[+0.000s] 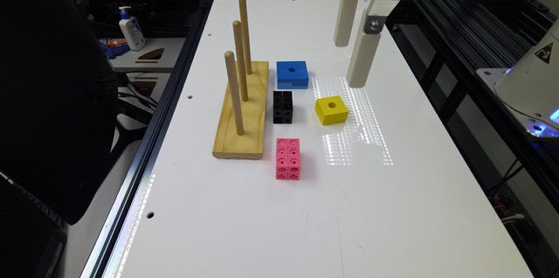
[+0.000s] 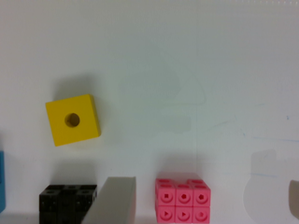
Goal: Pick up pink block.
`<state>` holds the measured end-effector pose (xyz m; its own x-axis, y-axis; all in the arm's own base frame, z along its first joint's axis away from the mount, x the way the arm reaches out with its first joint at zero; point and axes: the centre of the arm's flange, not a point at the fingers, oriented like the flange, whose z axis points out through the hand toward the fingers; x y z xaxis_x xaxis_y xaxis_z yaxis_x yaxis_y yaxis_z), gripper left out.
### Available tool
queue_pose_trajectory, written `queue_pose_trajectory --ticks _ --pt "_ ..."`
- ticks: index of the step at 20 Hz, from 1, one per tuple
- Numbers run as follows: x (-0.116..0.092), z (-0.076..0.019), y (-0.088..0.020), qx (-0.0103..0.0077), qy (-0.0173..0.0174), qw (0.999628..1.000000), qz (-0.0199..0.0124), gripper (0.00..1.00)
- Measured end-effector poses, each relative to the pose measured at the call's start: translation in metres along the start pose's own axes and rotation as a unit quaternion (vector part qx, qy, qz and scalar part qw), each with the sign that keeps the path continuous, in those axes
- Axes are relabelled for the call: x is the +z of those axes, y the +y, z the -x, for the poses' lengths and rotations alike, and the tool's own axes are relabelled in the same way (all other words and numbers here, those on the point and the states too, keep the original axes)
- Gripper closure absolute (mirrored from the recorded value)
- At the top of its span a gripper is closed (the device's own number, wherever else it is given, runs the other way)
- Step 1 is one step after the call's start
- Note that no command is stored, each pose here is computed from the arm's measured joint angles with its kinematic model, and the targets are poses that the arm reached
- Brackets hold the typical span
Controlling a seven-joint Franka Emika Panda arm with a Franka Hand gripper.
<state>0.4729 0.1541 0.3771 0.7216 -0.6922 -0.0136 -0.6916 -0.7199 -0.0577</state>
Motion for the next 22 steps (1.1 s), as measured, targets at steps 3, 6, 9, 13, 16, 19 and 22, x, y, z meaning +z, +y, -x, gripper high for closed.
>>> queue_pose_trajectory --ticks 3,6,9,13,16,19,22 --pt "-0.001 -0.0024 0.001 0.0017 0.0013 0.999998 -0.0006 0.0" --pt "-0.002 -0.0048 0.0 0.0024 0.0028 0.999992 -0.0018 0.0" --pt "-0.003 -0.008 -0.002 0.0033 0.0035 0.999985 -0.0027 0.0" --pt "-0.002 -0.0147 -0.007 0.0046 0.0033 0.999976 -0.0039 0.0" --pt "0.0 -0.0185 -0.012 0.0045 0.0014 0.999979 -0.0044 0.0" --pt "0.004 -0.021 -0.016 0.0044 -0.0015 0.999984 -0.0031 0.0" --pt "0.023 -0.0245 -0.019 0.0038 -0.0058 0.999975 -0.0012 0.0"
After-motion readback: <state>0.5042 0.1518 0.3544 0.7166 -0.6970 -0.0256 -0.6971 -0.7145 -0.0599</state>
